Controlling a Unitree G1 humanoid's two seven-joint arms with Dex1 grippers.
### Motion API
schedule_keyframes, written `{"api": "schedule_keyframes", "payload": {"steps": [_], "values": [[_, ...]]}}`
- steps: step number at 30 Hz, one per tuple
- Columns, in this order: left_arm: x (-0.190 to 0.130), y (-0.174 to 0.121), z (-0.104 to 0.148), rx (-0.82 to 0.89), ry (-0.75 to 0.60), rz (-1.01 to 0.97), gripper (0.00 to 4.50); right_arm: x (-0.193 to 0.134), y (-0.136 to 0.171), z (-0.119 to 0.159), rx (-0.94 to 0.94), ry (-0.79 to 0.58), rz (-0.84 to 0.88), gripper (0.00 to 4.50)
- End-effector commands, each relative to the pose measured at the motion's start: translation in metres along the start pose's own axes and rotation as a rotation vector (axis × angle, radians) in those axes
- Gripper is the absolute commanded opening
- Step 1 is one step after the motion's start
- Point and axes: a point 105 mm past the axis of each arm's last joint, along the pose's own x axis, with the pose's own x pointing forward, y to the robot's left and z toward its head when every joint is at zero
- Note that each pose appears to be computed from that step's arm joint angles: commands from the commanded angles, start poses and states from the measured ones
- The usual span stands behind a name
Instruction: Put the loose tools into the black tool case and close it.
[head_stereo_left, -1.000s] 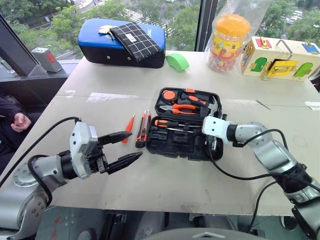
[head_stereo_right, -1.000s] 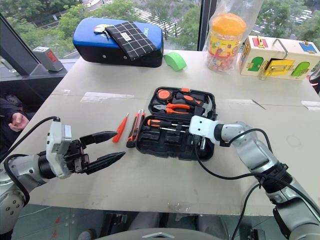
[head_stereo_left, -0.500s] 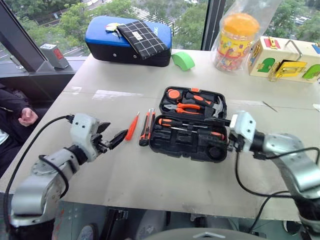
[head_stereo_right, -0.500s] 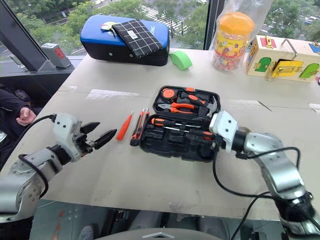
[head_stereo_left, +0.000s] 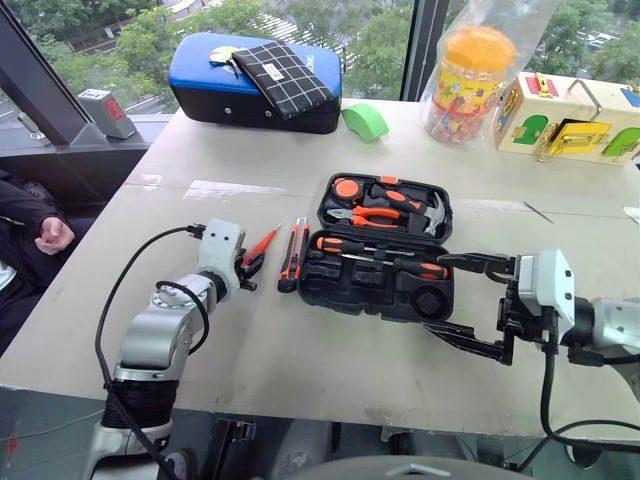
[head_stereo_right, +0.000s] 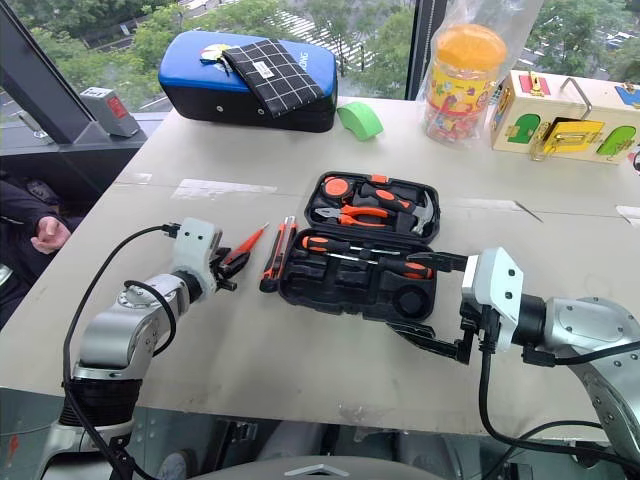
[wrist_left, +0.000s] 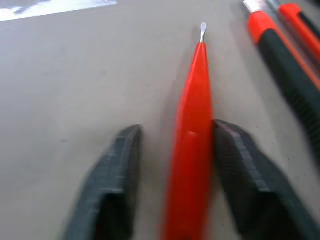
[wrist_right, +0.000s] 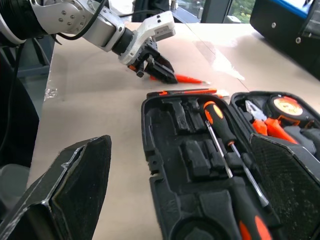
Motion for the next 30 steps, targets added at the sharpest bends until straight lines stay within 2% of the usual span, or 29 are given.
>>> {"api": "schedule_keyframes", "payload": {"steps": [1, 3, 6, 8, 10, 13, 17, 21, 25, 30], "values": [[0.0, -0.009, -0.006, 0.033, 0.004, -0.074, 0.43, -0.004, 0.002, 0.011, -0.042, -0.016, -0.021, 4.5], [-0.002, -0.003, 0.0, 0.049, -0.035, -0.077, 0.37, -0.005, 0.003, 0.011, -0.042, -0.022, -0.035, 4.5], [-0.014, 0.001, 0.046, 0.032, -0.254, -0.19, 0.37, -0.009, 0.004, 0.01, -0.057, -0.013, -0.062, 4.5], [-0.029, -0.019, 0.072, 0.102, -0.325, -0.415, 0.37, -0.014, 0.005, 0.011, -0.072, -0.014, -0.092, 4.5], [-0.038, -0.035, 0.081, 0.217, -0.328, -0.572, 0.37, -0.018, 0.007, 0.01, -0.074, -0.007, -0.108, 4.5], [-0.036, -0.061, 0.08, 0.424, -0.269, -0.781, 0.37, -0.028, 0.013, 0.006, -0.071, 0.028, -0.126, 4.5], [-0.014, -0.087, 0.078, 0.712, -0.241, -0.922, 0.37, -0.042, 0.016, 0.004, -0.059, 0.071, -0.175, 4.5], [0.005, -0.104, 0.075, 0.917, -0.215, -1.025, 0.37, -0.049, 0.019, 0.004, -0.056, 0.087, -0.207, 4.5], [0.019, -0.114, 0.075, 1.0, -0.198, -1.067, 0.37, -0.05, 0.023, 0.005, -0.051, 0.093, -0.217, 4.5], [0.024, -0.111, 0.066, 1.047, -0.143, -1.092, 0.37, -0.05, 0.026, 0.008, -0.054, 0.094, -0.233, 4.5]]}}
